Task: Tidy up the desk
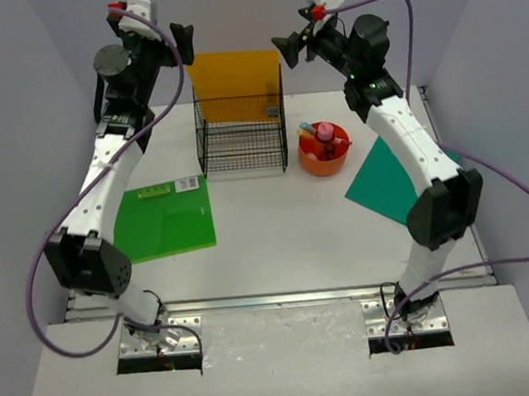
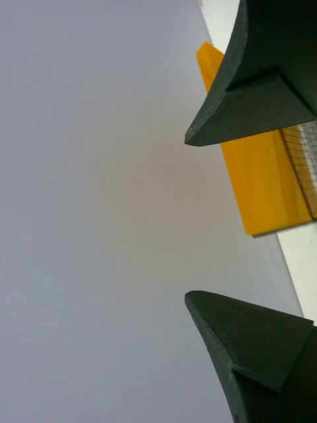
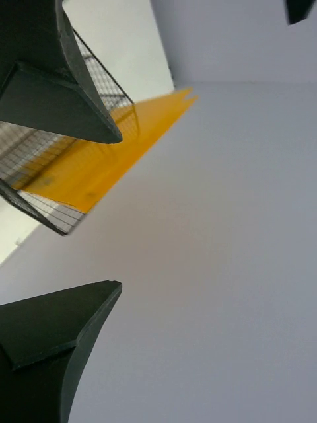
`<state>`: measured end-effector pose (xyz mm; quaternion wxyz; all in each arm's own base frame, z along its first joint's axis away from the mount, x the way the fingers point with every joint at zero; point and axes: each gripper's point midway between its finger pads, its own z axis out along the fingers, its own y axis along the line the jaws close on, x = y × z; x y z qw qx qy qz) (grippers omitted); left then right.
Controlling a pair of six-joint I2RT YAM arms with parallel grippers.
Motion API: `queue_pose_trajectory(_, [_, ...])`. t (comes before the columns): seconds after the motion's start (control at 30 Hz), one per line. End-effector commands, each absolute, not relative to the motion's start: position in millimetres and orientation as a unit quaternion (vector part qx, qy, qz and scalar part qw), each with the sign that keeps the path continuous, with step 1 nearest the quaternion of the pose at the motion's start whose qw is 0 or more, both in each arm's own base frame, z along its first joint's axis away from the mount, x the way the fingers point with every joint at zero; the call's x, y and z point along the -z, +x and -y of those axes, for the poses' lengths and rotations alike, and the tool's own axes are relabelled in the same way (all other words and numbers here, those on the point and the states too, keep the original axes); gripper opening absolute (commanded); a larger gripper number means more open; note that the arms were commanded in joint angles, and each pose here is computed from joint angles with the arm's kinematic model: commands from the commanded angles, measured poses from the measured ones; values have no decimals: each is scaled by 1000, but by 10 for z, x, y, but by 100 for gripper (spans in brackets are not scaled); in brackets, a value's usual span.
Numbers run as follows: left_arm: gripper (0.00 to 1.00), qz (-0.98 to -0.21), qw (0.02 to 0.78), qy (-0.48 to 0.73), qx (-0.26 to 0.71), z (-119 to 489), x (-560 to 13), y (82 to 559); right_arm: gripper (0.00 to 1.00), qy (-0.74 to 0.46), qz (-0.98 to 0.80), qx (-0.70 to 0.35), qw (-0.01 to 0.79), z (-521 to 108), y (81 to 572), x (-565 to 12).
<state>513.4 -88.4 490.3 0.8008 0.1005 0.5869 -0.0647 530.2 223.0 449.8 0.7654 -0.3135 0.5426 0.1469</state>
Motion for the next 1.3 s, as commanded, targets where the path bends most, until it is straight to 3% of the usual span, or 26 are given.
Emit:
queue_pose_trajectory(0.0, [90,-720,676,152,32,354,-4093,4731,83,-321,-616,-195,693,-2070,4673,-4158])
queue_pose_trajectory(0.2, [78,-826,539,117,116,-762,-2943,4334,83,-313,-725,-297,537,-1998,3616,-2964])
queue_pose_trajectory(0.43, [71,-881,423,126,169,-936,-1894,4455,77,-291,-771,-364,434,-2011,3031,-2233])
queue_pose_trajectory(0.67, [66,-898,369,76,225,-809,-1054,4765,76,-303,-768,-390,406,-2069,2901,-2141])
queue_pose_trajectory(1.0, [67,-903,306,132,272,-103,-452,4914,75,-320,-759,-427,373,-2183,2919,-2200])
queue_pose_trajectory(1.17, [61,-901,233,183,317,209,-168,4470,74,-334,-744,-449,364,-2246,2906,-2303])
queue_pose_trajectory(1.27, [51,-885,204,210,361,378,-100,4000,74,-341,-737,-454,367,-2275,2931,-2370])
